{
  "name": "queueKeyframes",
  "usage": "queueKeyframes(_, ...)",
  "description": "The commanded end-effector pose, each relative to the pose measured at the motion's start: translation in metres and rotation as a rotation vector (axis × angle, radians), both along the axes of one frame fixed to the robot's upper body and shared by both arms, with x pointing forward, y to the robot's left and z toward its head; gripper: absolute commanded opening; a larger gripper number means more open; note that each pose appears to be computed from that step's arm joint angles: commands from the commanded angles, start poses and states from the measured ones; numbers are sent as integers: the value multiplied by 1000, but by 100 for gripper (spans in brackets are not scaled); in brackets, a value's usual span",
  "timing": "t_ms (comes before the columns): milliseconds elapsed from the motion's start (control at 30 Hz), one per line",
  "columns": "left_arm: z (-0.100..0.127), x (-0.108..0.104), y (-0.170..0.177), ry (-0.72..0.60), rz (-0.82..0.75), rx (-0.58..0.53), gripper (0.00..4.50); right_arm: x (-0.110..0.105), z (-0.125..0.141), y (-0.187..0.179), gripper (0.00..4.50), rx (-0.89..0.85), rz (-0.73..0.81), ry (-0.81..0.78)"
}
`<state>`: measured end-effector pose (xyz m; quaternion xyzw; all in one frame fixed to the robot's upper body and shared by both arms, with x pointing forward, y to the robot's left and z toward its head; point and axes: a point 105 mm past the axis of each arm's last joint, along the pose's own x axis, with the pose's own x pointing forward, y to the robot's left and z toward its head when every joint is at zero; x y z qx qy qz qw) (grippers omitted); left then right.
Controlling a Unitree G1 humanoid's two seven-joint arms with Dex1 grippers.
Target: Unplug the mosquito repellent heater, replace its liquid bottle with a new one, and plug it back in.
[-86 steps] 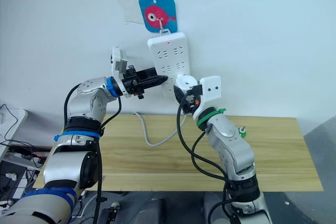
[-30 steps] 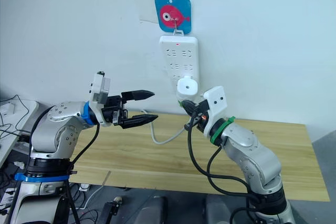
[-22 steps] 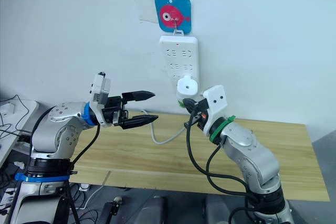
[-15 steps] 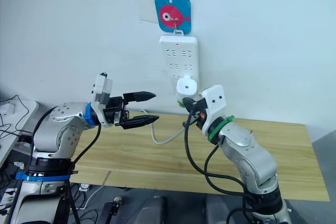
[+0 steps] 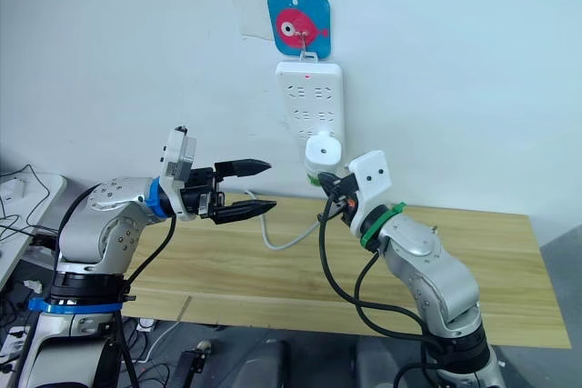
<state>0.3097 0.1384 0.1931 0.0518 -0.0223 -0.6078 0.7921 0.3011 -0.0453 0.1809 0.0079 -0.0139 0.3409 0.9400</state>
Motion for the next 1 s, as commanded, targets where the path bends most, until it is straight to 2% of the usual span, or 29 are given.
queueKeyframes(33,11,-1,-2,-38,-12,-10,450,1,12,-3,4,16,-10,-49)
queueKeyframes(600,13,0,-6,-35,-27,-15,450,14,27,-8,4,100,-81,-59)
queueKeyframes(1000,6,6,2,-1,59,31,450,-15,12,0,4,23,81,-14)
